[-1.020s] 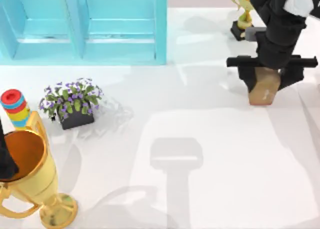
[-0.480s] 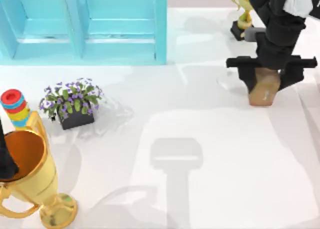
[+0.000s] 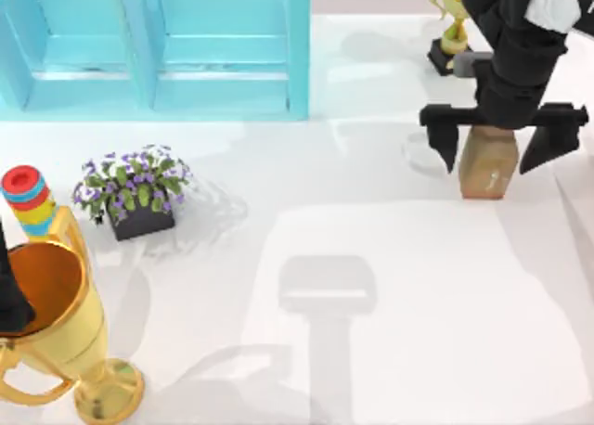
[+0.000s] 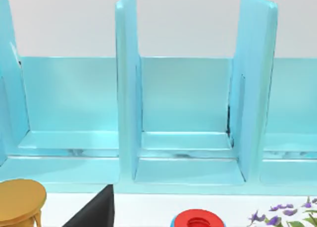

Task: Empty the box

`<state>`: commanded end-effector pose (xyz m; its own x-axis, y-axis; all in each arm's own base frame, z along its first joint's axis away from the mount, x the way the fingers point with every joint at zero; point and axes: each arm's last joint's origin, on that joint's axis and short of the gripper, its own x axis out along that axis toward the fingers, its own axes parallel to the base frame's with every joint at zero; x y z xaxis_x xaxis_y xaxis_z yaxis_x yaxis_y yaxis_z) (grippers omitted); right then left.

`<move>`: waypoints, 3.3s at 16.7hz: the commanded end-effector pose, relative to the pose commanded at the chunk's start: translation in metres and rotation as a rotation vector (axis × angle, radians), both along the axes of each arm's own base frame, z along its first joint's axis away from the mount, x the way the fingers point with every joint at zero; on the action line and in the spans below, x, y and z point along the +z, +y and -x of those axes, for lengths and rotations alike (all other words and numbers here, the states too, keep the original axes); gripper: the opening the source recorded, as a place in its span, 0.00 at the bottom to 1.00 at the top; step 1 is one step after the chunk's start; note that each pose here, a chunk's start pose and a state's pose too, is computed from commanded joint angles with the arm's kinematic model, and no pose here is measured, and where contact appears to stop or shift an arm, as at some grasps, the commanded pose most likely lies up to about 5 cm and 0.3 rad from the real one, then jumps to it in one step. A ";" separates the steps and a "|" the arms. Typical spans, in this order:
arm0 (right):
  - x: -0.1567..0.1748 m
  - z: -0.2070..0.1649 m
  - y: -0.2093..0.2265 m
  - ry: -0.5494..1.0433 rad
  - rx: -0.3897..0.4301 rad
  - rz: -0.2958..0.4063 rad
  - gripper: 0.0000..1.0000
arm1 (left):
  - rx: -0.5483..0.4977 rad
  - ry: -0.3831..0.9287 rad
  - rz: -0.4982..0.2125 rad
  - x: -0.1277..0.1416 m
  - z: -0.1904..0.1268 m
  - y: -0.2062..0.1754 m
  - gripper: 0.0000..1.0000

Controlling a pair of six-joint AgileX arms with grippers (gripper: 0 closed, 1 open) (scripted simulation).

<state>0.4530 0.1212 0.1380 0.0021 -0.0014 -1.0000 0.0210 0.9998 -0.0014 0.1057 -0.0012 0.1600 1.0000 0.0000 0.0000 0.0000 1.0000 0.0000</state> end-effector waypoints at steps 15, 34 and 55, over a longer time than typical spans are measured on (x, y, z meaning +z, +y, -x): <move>0.072 -0.001 -0.001 0.001 -0.003 0.001 1.00 | 0.000 0.000 0.000 0.000 0.000 0.000 1.00; 0.118 0.082 -0.277 0.003 -0.014 -0.007 1.00 | 0.000 0.000 0.000 0.000 0.000 0.000 1.00; 0.031 0.086 -0.295 0.000 -0.016 -0.008 1.00 | 0.000 0.000 0.000 0.000 0.000 0.000 1.00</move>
<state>0.3670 -0.1743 0.1693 0.0020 0.0065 -1.0000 0.0366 0.9993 0.0066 0.1057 -0.0012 0.1600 1.0000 0.0000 0.0000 0.0000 1.0000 0.0000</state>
